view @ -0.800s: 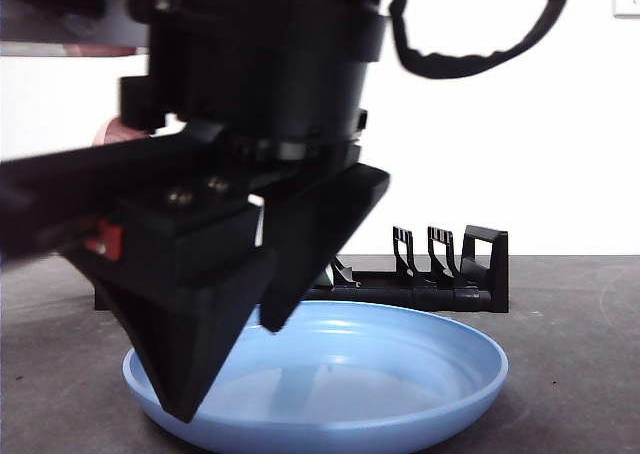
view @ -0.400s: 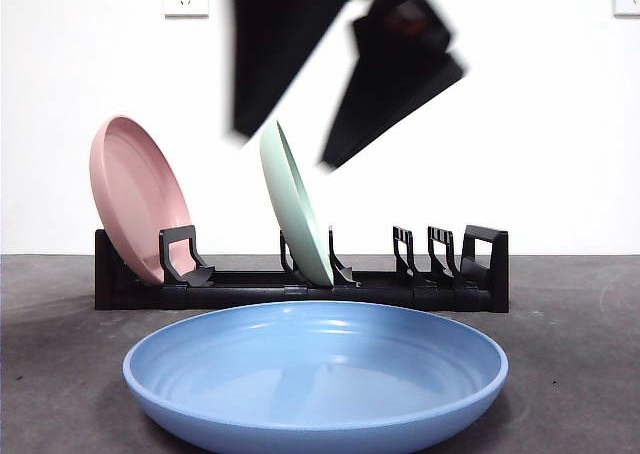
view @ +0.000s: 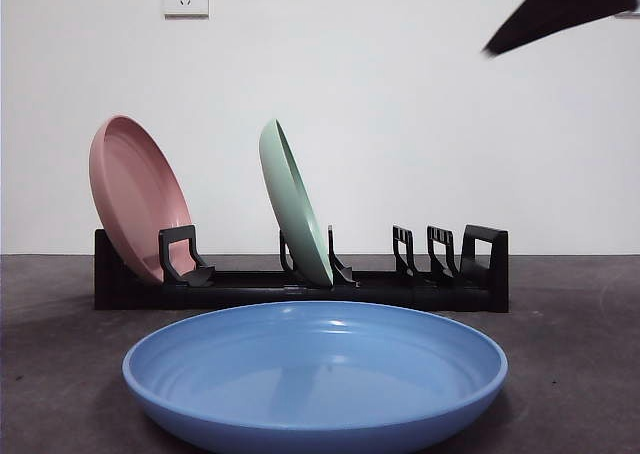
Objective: Place the plate
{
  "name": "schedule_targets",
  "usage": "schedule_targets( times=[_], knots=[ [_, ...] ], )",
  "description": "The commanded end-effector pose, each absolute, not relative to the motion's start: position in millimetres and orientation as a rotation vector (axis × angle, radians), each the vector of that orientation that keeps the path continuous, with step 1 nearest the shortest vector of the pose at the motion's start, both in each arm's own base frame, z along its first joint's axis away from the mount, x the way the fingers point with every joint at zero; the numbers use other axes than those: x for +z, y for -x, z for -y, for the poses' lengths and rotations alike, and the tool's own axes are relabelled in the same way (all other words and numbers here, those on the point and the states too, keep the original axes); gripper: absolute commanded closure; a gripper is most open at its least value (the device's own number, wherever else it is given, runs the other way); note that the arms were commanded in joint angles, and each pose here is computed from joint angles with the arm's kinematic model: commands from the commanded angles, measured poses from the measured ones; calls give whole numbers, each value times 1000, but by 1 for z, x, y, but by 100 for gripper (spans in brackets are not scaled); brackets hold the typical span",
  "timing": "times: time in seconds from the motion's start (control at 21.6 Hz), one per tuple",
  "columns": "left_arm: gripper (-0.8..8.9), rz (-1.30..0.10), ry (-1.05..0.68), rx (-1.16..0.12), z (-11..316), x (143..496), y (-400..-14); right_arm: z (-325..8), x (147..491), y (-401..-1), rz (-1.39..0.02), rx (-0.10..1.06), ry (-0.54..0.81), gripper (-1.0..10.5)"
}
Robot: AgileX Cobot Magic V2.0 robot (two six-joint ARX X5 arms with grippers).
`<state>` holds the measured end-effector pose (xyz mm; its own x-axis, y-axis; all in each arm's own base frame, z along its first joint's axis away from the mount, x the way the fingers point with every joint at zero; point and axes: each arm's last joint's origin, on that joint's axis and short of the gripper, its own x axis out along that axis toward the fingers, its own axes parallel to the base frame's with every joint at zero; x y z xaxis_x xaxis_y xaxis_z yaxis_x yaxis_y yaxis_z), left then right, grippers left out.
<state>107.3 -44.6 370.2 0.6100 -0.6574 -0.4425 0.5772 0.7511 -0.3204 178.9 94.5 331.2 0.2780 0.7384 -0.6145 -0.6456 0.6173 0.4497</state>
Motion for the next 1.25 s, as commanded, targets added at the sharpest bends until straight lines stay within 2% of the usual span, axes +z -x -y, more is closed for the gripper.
schedule_targets(
  times=[0.05, 0.19, 0.42, 0.65, 0.74, 0.97, 1.16, 1.25],
  knots=[
    [284, -579, 147, -657, 47, 373, -118, -73, 341, -178, -847, 926, -170, 582],
    [283, -638, 162, -571, 49, 367, -133, -55, 345, -169, -832, 864, -183, 582],
    [283, -779, 154, -475, 60, 349, -172, -44, 355, -151, -767, 841, -189, 582],
    [283, -917, -51, -237, 89, 348, -235, -44, 360, -142, -746, 868, -208, 582],
    [283, -927, -154, -133, 104, 351, -259, -44, 360, -142, -745, 870, -208, 582],
    [284, -853, -373, 99, 130, 342, -311, -44, 360, -143, -736, 871, -204, 582],
    [292, -813, -362, 131, 135, 329, -333, -44, 360, -143, -733, 871, -203, 582],
    [333, -807, -368, 162, 134, 324, -340, -44, 360, -143, -732, 871, -203, 582]
  ],
)
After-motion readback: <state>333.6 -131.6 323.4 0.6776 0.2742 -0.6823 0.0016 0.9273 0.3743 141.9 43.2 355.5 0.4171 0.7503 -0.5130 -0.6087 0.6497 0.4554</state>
